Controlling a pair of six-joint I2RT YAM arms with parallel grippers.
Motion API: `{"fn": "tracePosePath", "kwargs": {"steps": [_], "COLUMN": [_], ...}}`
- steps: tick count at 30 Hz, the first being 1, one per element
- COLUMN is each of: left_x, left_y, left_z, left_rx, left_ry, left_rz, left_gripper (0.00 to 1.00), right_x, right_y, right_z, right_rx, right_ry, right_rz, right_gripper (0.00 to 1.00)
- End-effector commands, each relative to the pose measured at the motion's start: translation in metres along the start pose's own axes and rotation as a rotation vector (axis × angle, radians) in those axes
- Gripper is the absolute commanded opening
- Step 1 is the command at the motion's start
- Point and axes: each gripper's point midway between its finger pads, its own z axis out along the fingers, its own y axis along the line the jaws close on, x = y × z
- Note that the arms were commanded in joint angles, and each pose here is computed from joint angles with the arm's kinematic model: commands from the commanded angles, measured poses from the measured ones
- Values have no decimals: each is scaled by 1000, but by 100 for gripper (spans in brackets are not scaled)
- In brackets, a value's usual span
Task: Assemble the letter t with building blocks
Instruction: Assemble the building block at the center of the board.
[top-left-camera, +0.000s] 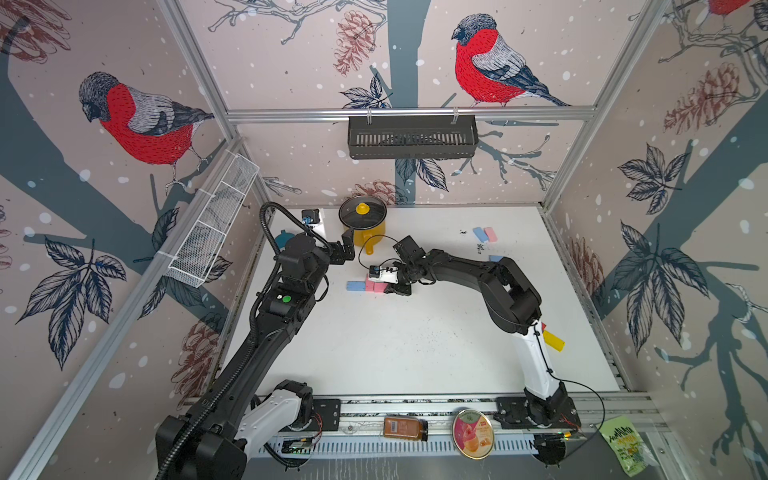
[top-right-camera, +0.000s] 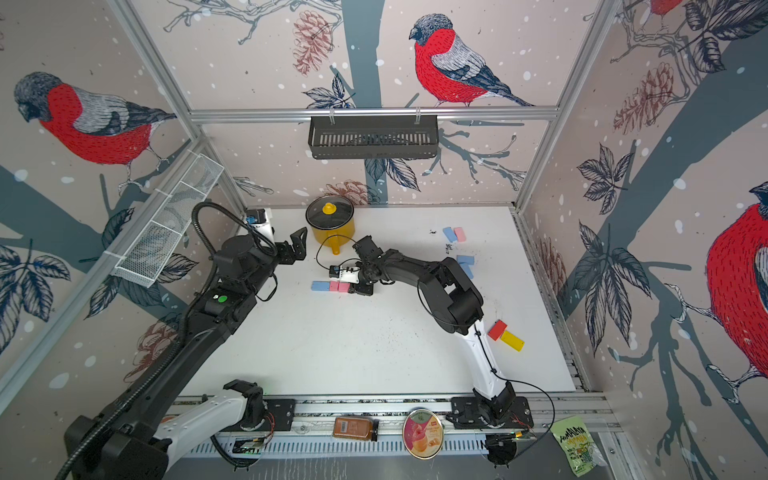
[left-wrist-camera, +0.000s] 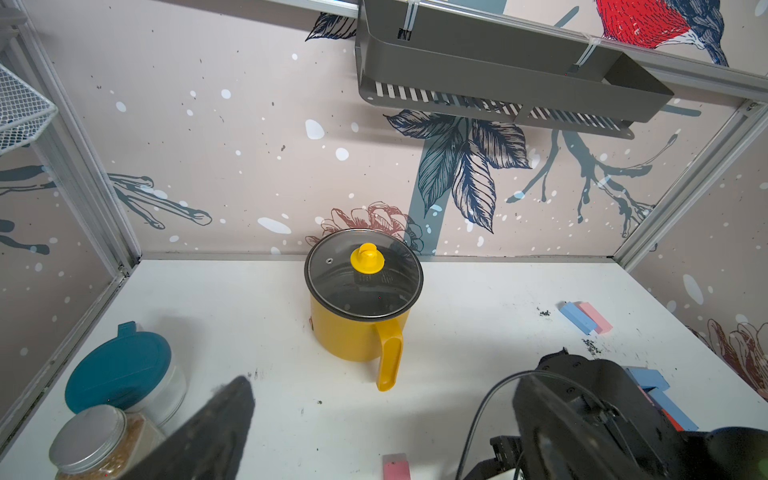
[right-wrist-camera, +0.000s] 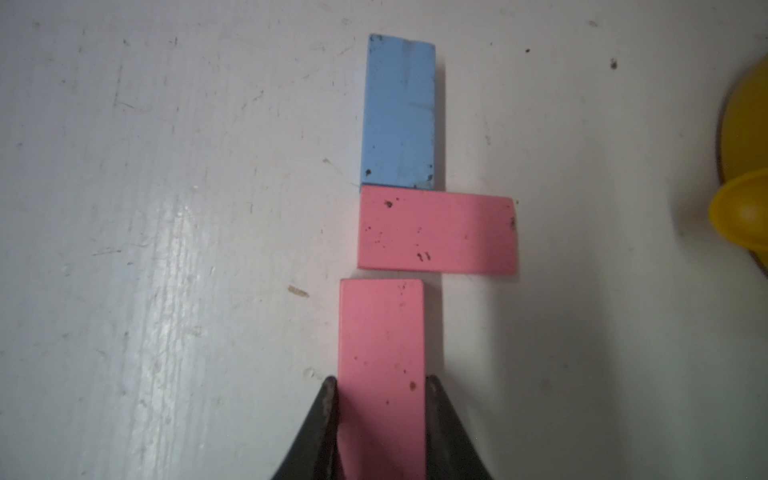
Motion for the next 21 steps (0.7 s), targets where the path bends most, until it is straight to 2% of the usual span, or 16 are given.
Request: {"fn": "tracePosePath", "kwargs": {"steps": [1, 10, 21], "left_x": [-8, -7, -6], "left_y": [-1, 0, -1], "left_z": [-1, 1, 2], "left_rx": [-1, -4, -2], "left_ry": [-26, -18, -14], "left_rz": [3, 6, 8], "left_gripper": [97, 97, 97], "right_x": [18, 23, 28], "right_y": [12, 14, 14], "right_z": [7, 11, 13], "right_rx": [-48, -60, -61], "right_ry": [69, 88, 108], "right_rz": [24, 35, 50], "right_gripper": [14, 17, 28]}}
